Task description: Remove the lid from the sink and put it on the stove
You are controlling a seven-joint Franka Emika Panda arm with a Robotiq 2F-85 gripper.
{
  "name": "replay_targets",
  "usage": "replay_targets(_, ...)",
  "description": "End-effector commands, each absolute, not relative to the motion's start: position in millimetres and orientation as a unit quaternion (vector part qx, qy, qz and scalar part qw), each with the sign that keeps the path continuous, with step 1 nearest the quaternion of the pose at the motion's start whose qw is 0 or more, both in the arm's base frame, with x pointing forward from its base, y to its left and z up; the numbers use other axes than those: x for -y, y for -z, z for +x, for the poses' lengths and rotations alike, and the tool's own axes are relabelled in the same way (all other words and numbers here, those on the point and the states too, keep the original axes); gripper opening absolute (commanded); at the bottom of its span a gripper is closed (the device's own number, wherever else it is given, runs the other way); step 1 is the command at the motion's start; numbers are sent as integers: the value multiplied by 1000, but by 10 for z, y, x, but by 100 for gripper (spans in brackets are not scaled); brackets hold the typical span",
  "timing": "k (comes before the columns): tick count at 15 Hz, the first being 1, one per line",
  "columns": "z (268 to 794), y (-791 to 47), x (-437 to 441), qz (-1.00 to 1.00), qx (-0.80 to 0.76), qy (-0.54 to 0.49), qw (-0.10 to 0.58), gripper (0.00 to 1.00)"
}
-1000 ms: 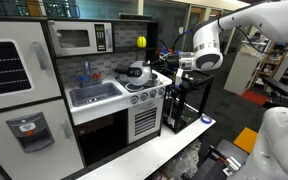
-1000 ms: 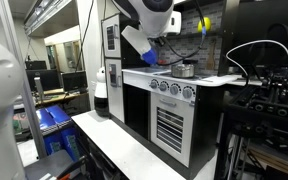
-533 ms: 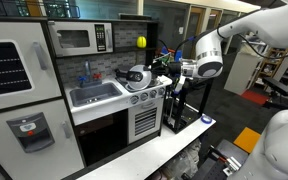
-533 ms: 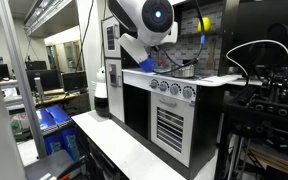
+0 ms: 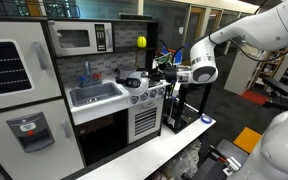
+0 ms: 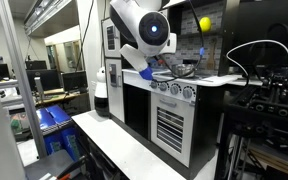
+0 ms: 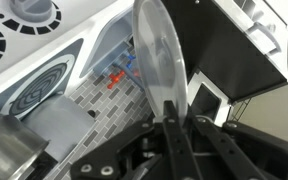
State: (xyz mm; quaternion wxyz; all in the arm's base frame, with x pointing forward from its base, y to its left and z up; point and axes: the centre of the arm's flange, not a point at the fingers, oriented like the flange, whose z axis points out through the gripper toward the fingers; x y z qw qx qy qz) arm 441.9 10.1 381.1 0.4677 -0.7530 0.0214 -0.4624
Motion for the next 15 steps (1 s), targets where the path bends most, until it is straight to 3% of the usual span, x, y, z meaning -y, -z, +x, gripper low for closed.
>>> replay_targets(1,4621,-3609,-3,-751,-42,484,446,2)
replay_targets(15,5174,-3313,-86,-743,-84,519,414,2)
